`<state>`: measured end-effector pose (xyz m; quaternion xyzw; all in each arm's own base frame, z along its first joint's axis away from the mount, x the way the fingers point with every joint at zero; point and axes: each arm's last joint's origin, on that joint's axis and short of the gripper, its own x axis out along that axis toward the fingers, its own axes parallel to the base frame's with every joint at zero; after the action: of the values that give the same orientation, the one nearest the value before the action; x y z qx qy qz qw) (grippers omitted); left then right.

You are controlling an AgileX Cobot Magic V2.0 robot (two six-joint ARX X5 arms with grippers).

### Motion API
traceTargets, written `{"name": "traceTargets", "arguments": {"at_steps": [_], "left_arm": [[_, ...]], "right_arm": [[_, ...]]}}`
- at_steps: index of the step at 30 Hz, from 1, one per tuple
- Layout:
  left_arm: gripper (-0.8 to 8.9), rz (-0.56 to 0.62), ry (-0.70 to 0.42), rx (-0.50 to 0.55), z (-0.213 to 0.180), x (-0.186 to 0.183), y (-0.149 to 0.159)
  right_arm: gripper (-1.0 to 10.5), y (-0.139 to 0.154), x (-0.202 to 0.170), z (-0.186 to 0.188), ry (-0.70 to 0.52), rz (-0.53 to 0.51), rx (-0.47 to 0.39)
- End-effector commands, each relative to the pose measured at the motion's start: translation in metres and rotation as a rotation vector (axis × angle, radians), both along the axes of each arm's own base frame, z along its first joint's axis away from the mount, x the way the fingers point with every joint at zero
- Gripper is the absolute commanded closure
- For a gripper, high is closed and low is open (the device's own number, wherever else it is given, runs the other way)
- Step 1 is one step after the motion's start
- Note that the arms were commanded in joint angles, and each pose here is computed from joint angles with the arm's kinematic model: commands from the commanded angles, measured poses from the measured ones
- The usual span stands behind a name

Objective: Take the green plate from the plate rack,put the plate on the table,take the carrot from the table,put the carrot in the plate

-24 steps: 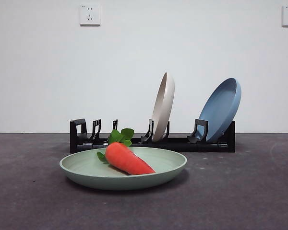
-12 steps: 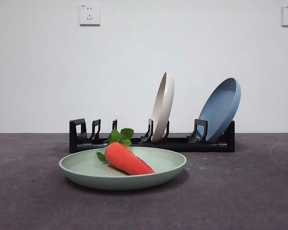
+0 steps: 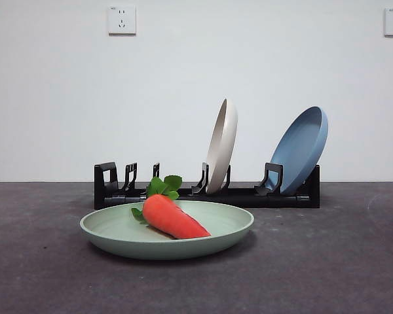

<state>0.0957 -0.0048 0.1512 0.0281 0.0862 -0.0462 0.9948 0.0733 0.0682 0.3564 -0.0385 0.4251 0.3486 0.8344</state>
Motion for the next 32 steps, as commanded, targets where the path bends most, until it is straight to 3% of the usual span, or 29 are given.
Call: {"name": "traceTargets", "arguments": {"at_steps": [1, 4, 8, 12, 18, 26, 32], "left_arm": [[8.17, 0.004, 0.005, -0.01, -0.003, 0.0, 0.0], [8.17, 0.004, 0.008, -0.01, -0.003, 0.0, 0.0], [8.17, 0.004, 0.008, -0.01, -0.003, 0.0, 0.0], [8.17, 0.004, 0.008, -0.01, -0.003, 0.0, 0.0], [8.17, 0.004, 0.008, -0.01, -0.003, 0.0, 0.0], [8.17, 0.004, 0.008, -0.01, -0.003, 0.0, 0.0], [8.17, 0.004, 0.009, -0.01, -0.004, 0.0, 0.0]], "right_arm": [[9.5, -0.011, -0.001, 0.007, -0.148, -0.01, 0.01], [9.5, -0.026, -0.004, 0.013, -0.267, -0.126, 0.09], [9.5, -0.043, -0.01, 0.005, -0.431, -0.276, 0.115], [9.5, -0.053, -0.012, -0.019, -0.62, -0.367, 0.087], [9.5, -0.057, 0.001, -0.075, -0.825, -0.463, 0.144], [9.5, -0.058, 0.012, -0.157, -0.83, -0.511, 0.205], [9.5, -0.057, 0.018, -0.185, -0.75, -0.527, 0.207]]}}
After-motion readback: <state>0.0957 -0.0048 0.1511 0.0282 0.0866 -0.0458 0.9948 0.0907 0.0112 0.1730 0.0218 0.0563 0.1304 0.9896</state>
